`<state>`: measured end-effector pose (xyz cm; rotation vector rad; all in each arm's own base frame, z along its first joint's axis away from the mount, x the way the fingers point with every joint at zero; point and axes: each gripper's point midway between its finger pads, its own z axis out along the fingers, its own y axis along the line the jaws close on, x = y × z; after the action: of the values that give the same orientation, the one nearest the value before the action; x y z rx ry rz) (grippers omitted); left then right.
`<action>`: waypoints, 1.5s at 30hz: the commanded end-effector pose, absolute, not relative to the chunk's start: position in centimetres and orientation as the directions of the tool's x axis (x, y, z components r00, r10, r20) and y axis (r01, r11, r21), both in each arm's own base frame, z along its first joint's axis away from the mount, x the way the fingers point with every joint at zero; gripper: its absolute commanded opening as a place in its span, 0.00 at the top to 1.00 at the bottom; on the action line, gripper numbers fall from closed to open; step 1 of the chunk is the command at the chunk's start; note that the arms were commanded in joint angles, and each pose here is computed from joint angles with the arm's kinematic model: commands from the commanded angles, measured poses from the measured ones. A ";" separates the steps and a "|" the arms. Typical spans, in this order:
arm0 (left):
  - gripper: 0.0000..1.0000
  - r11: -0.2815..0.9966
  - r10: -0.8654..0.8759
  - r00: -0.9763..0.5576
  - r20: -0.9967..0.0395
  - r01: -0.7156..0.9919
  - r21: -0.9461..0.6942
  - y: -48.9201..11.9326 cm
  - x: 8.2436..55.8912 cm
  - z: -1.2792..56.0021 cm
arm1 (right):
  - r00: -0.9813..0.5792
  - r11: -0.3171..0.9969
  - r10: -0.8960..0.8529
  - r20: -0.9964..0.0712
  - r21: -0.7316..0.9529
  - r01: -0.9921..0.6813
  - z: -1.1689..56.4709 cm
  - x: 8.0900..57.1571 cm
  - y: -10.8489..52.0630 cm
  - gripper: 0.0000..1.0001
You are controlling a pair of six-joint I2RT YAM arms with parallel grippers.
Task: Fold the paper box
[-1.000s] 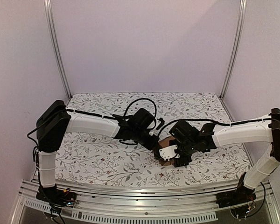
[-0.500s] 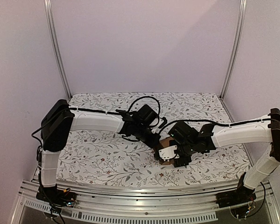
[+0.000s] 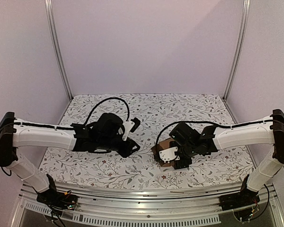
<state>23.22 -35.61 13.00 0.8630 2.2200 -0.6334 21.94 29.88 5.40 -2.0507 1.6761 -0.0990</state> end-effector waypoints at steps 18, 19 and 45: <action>0.83 0.705 0.396 -0.688 -0.608 0.652 -0.279 -40.0 21.1 2.4 | -0.206 0.327 -0.855 -0.476 -0.185 -0.927 11.7 28.7 20.5 0.19; 0.84 0.701 0.404 -0.685 -0.606 0.657 -0.275 -40.2 21.0 2.4 | -0.246 0.368 -0.843 -0.479 -0.179 -0.912 11.5 30.1 19.6 0.21; 0.89 0.601 0.472 -0.597 -0.648 0.756 -0.259 -48.7 23.3 6.9 | -0.107 0.130 -0.946 -0.305 -0.058 -0.990 3.0 25.2 27.9 0.63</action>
<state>22.73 -43.55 2.94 0.9624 2.4692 -0.5132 26.22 24.34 1.85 -1.9284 2.2198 0.1120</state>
